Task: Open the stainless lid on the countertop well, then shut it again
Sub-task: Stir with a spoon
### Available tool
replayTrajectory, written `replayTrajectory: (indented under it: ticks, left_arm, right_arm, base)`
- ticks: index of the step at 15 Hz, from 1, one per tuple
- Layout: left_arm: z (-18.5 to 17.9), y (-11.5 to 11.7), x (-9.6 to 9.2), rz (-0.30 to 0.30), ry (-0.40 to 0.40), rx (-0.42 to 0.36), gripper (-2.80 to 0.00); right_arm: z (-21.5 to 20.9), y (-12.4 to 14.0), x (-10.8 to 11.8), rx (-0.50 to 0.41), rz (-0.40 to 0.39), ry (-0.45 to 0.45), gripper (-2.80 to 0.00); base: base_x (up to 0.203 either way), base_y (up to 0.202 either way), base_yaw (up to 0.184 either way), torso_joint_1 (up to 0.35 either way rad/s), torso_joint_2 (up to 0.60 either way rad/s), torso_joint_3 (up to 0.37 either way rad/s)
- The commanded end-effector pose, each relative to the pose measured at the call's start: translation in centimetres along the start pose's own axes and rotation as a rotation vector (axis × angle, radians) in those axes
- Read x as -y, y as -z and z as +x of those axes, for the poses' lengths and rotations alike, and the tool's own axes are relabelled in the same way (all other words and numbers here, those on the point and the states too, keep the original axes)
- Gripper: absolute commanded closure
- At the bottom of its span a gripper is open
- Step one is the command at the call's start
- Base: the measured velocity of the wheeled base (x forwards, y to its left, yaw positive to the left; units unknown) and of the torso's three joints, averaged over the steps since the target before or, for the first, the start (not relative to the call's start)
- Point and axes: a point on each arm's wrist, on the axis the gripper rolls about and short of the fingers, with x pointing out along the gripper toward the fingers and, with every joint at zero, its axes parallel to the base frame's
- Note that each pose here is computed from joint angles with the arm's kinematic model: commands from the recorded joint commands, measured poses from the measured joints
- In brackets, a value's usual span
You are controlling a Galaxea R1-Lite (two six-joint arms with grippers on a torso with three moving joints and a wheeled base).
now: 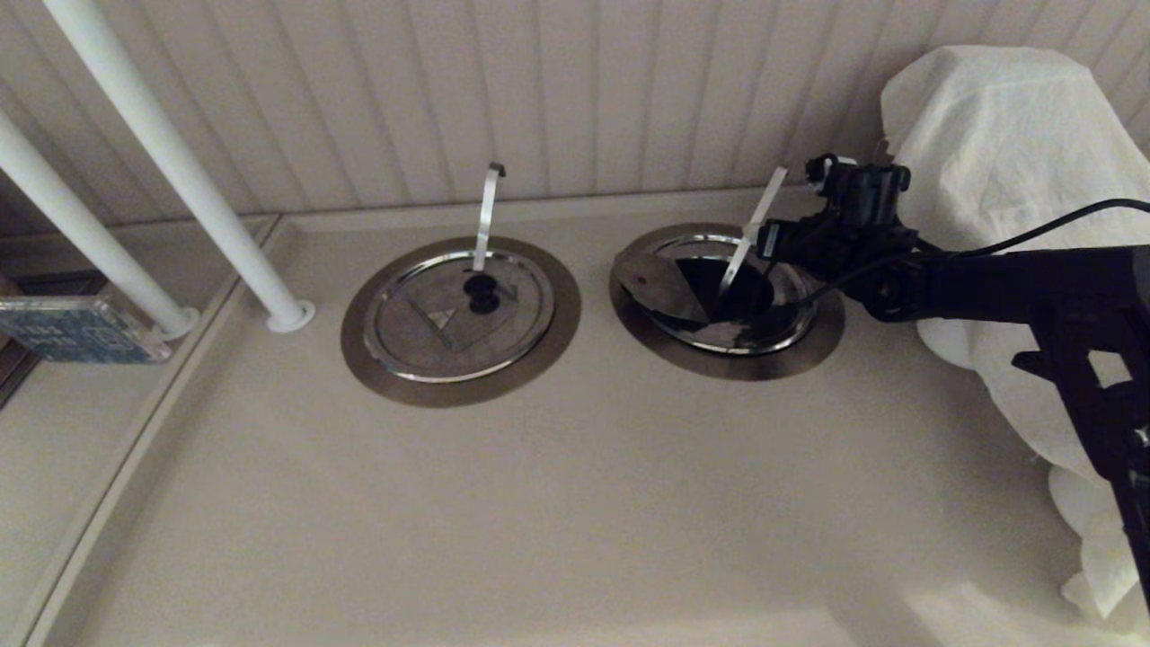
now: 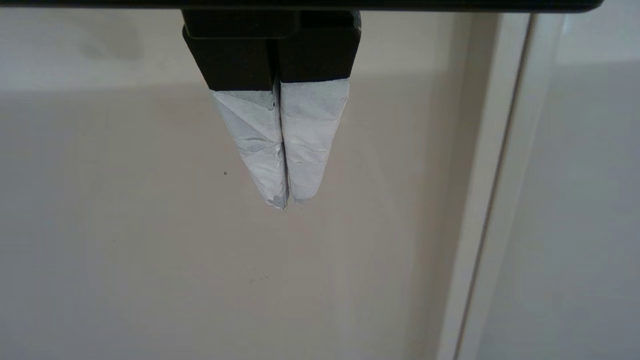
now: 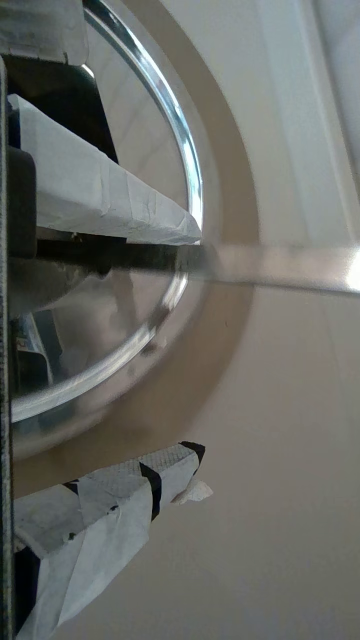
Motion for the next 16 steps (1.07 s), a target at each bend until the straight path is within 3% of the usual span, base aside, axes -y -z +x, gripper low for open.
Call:
replayTrajectory:
  ticks: [1, 13, 14, 16]
  left_arm:
    - [0.0, 0.0, 0.0, 0.0, 0.0, 0.0, 0.0]
    - [0.0, 0.0, 0.0, 0.0, 0.0, 0.0, 0.0]
    - [0.0, 0.0, 0.0, 0.0, 0.0, 0.0, 0.0]
    - [0.0, 0.0, 0.0, 0.0, 0.0, 0.001, 0.0]
  right_arm:
    - [0.9, 1.3, 0.0, -0.015, 0.0, -0.032, -2.8]
    - [1.4, 1.5, -1.0, 0.085, 0.01, -0.1, -2.8]
    - [1.5, 1.8, -1.1, 0.085, 0.013, -0.104, 0.0]
    - [1.9, 2.8, -1.6, 0.071, 0.007, -0.132, 0.0]
  base:
    - [0.0, 0.0, 0.0, 0.0, 0.0, 0.0]
    - [0.0, 0.0, 0.0, 0.0, 0.0, 0.0]
    - [0.0, 0.0, 0.0, 0.0, 0.0, 0.0]
    - [0.0, 0.0, 0.0, 0.0, 0.0, 0.0]
